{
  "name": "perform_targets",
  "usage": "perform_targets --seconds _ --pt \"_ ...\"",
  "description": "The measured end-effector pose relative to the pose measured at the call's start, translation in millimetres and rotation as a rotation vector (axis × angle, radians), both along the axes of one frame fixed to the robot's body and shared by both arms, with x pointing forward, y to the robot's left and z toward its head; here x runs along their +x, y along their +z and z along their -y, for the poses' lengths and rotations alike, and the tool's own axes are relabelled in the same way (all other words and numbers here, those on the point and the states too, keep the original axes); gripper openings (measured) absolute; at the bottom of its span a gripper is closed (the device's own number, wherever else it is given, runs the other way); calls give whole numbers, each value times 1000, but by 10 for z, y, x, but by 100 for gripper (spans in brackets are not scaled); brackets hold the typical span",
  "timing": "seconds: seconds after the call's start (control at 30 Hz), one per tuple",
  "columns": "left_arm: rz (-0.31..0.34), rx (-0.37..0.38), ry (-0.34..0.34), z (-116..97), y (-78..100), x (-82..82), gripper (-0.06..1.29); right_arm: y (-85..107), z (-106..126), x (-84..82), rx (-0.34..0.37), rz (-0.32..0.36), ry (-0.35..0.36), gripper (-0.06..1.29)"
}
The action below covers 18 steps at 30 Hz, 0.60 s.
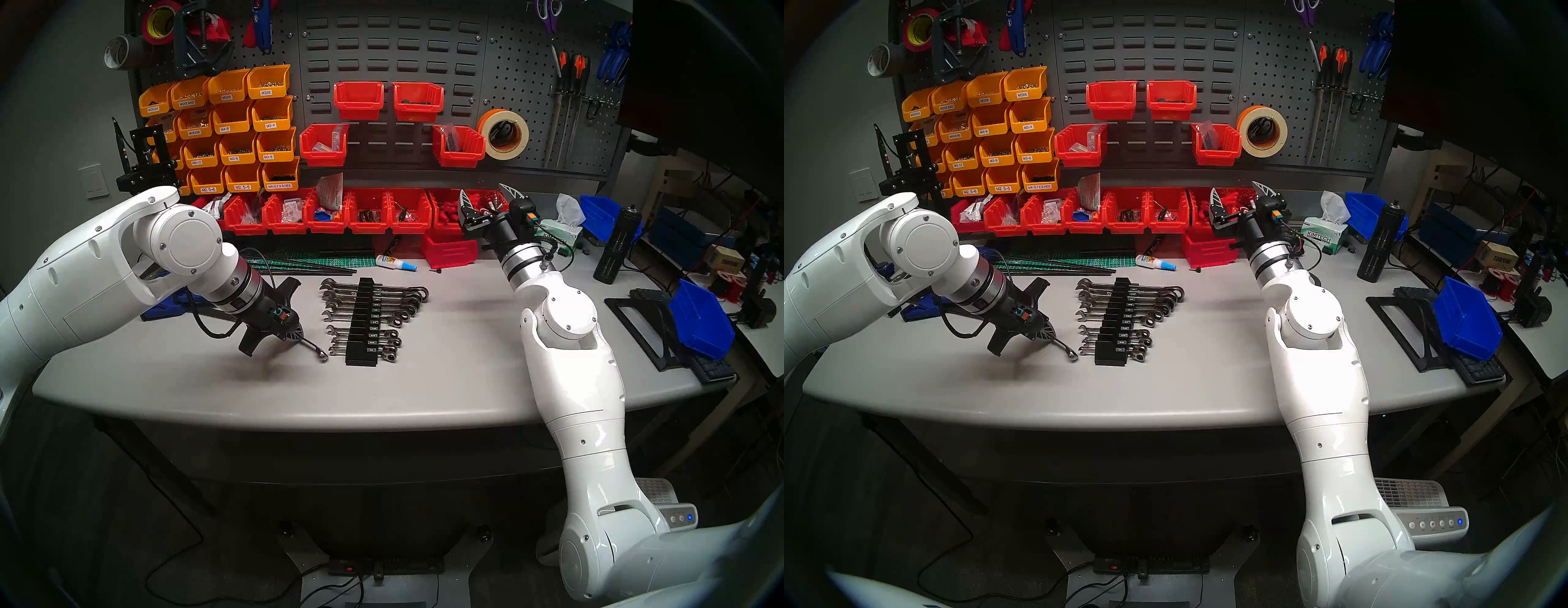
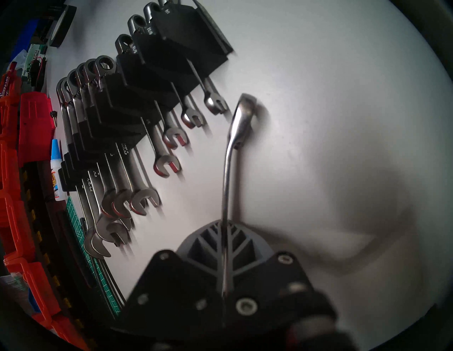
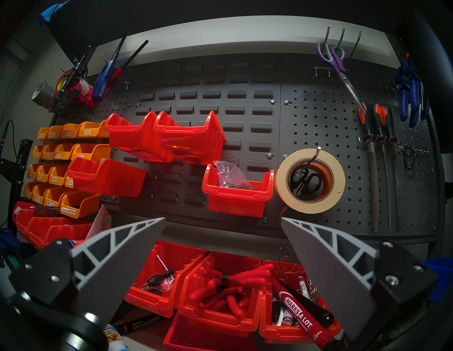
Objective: Put the wrenches on the table into the correct slot in the case
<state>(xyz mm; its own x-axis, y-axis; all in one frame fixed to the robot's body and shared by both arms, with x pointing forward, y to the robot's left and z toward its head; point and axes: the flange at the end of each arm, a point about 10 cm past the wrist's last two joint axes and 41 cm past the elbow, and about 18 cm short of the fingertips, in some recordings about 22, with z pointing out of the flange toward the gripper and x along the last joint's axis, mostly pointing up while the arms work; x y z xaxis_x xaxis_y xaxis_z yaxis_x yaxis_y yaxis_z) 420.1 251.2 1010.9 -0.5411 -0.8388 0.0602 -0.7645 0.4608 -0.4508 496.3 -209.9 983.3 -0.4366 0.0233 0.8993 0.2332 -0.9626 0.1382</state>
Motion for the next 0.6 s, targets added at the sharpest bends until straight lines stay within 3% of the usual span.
perform_targets --seconds 0.6 --pt "-93 -43 149 -171 111 -94 -2 -1 0 0 0 0 0 124"
